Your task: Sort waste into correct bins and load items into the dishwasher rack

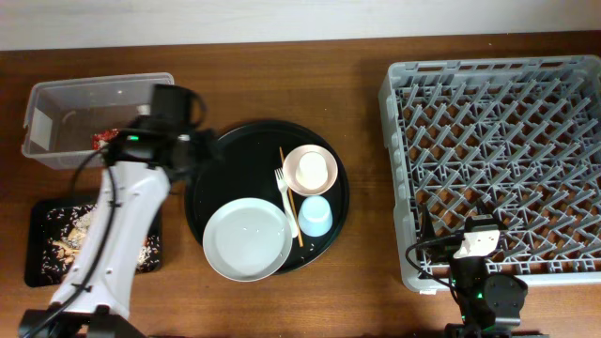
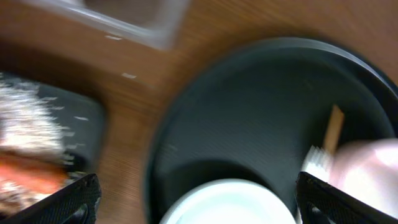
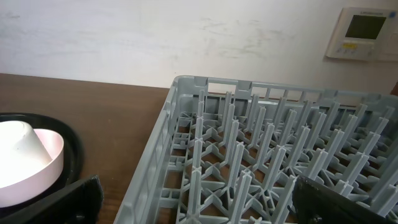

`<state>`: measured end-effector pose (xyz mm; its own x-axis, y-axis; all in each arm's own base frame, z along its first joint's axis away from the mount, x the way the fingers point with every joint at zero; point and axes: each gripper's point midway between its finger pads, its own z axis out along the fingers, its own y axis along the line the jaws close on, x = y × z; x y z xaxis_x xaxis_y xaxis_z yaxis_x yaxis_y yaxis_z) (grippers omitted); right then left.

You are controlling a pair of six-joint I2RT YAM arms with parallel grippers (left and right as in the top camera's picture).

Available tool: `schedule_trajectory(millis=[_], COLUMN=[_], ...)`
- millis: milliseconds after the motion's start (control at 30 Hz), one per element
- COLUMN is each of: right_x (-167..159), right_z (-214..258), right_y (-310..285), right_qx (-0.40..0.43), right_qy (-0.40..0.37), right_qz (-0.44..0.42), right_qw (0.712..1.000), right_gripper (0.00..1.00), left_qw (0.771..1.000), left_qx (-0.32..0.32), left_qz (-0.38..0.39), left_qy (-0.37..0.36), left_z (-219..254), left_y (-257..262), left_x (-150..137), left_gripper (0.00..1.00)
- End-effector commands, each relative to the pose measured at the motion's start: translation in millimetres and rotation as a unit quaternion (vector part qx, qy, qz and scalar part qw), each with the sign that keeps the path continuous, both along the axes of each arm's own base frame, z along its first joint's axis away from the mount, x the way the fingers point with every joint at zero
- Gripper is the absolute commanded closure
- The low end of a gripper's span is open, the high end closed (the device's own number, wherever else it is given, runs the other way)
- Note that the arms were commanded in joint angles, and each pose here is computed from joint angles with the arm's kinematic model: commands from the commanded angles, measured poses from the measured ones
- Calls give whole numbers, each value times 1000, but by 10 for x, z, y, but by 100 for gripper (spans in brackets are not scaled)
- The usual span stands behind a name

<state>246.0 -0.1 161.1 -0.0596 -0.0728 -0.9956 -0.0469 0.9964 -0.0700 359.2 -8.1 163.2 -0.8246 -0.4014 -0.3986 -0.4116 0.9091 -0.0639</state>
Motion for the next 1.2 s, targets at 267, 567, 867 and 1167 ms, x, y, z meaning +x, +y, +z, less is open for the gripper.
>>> schedule_trajectory(millis=[267, 567, 867, 1167], right_x=[-2, -22, -591, -808], right_z=[-21, 95, 169, 840], right_y=[-4, 223, 1224, 1303], right_qx=[1, 71, 391, 418], right_qy=[1, -15, 152, 99], right_qz=[0, 64, 350, 417], right_qw=[1000, 995, 837, 801], right_gripper=[1, 1, 1, 2], left_qw=[989, 975, 975, 975], left_qx=[21, -9, -9, -9], left_qz=[140, 218, 218, 218], left_qy=[33, 30, 30, 30], left_z=[-30, -47, -47, -47], left_y=[915, 1161, 1161, 1161], left_x=[-254, -351, -352, -352], left_gripper=[1, 1, 1, 1])
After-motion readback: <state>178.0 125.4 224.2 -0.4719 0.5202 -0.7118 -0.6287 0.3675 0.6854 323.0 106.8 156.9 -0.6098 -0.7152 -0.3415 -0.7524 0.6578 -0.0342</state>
